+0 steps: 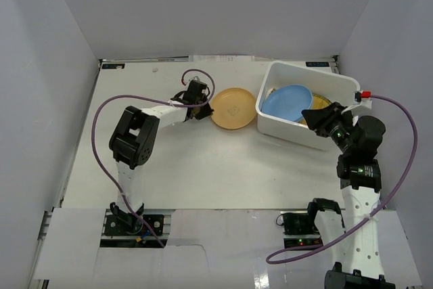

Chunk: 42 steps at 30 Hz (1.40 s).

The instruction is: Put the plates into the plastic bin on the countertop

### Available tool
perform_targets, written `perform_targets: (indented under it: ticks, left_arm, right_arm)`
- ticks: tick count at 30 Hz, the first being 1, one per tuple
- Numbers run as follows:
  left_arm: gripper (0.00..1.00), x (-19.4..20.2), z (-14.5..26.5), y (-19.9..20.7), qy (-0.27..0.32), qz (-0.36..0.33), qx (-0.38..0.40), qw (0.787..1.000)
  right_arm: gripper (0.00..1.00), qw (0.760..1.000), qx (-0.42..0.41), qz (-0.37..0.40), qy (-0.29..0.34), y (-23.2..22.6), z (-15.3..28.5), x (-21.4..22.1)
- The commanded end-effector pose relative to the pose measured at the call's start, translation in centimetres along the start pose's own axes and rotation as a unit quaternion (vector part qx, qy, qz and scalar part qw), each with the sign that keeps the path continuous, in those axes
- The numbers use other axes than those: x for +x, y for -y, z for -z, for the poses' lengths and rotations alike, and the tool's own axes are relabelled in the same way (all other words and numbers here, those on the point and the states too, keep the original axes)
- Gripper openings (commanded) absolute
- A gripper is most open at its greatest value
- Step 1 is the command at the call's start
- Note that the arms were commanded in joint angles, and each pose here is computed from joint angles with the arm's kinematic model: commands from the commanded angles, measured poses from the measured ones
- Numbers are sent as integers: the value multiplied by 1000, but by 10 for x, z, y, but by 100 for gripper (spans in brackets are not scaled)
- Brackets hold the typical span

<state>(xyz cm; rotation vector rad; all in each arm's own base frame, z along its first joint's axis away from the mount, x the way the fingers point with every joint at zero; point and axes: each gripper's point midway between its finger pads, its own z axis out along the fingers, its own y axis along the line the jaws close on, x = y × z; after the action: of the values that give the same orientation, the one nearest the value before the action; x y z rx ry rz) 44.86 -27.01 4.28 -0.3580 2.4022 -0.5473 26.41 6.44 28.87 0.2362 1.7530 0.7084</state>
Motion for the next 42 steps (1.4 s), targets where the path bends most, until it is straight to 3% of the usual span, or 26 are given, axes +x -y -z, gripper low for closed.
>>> perform_targets:
  ticks: [1, 3, 5, 6, 7, 10, 12, 14, 21, 27, 32, 34, 38, 42]
  left_arm:
    - [0, -5, 14, -14, 20, -1, -26, 999]
    - [0, -16, 41, -21, 42, 11, -23, 999]
    - [0, -49, 89, -4, 115, 24, 19, 993]
    - [0, -40, 99, -16, 120, 27, 14, 992]
    - [0, -61, 135, -2, 165, 40, 45, 984]
    - [0, -58, 171, 0, 186, 44, 81, 978]
    - [0, -70, 213, 16, 228, 36, 128, 965]
    - [0, -60, 230, 25, 231, 21, 158, 960]
    - [0, -40, 258, 38, 217, -7, 209, 953]
    - [0, -50, 266, 23, 243, 9, 172, 954]
    - [0, -72, 275, 24, 268, 19, 140, 953]
    - [0, -72, 277, 37, 259, 13, 165, 952]
    - [0, -58, 276, 48, 243, -4, 193, 951]
    - [0, -50, 281, 50, 235, -19, 214, 948]
  right_arm:
    - [40, 1000, -27, 3, 2, -8, -3, 1]
    - [41, 999, -42, 5, -5, -11, -8, 4]
    - [51, 997, -73, 14, -26, -23, -15, 13]
    - [56, 996, -81, 21, -36, -28, -18, 17]
    - [67, 993, -93, 40, -61, -41, -25, 29]
    - [89, 985, -109, 74, -110, -70, -40, 61]
    - [93, 981, -124, 93, -120, -89, -46, 68]
    - [98, 977, -132, 105, -129, -107, -53, 79]
    - [97, 969, -137, 135, -154, -145, -73, 101]
    - [85, 969, -151, 131, -145, -152, -69, 100]
    - [96, 972, -165, 135, -95, -151, -41, 78]
    - [95, 974, -170, 136, -69, -157, -37, 61]
    - [92, 979, -109, 165, -46, -145, -54, 43]
    - [99, 981, -64, 182, -26, -135, -70, 28]
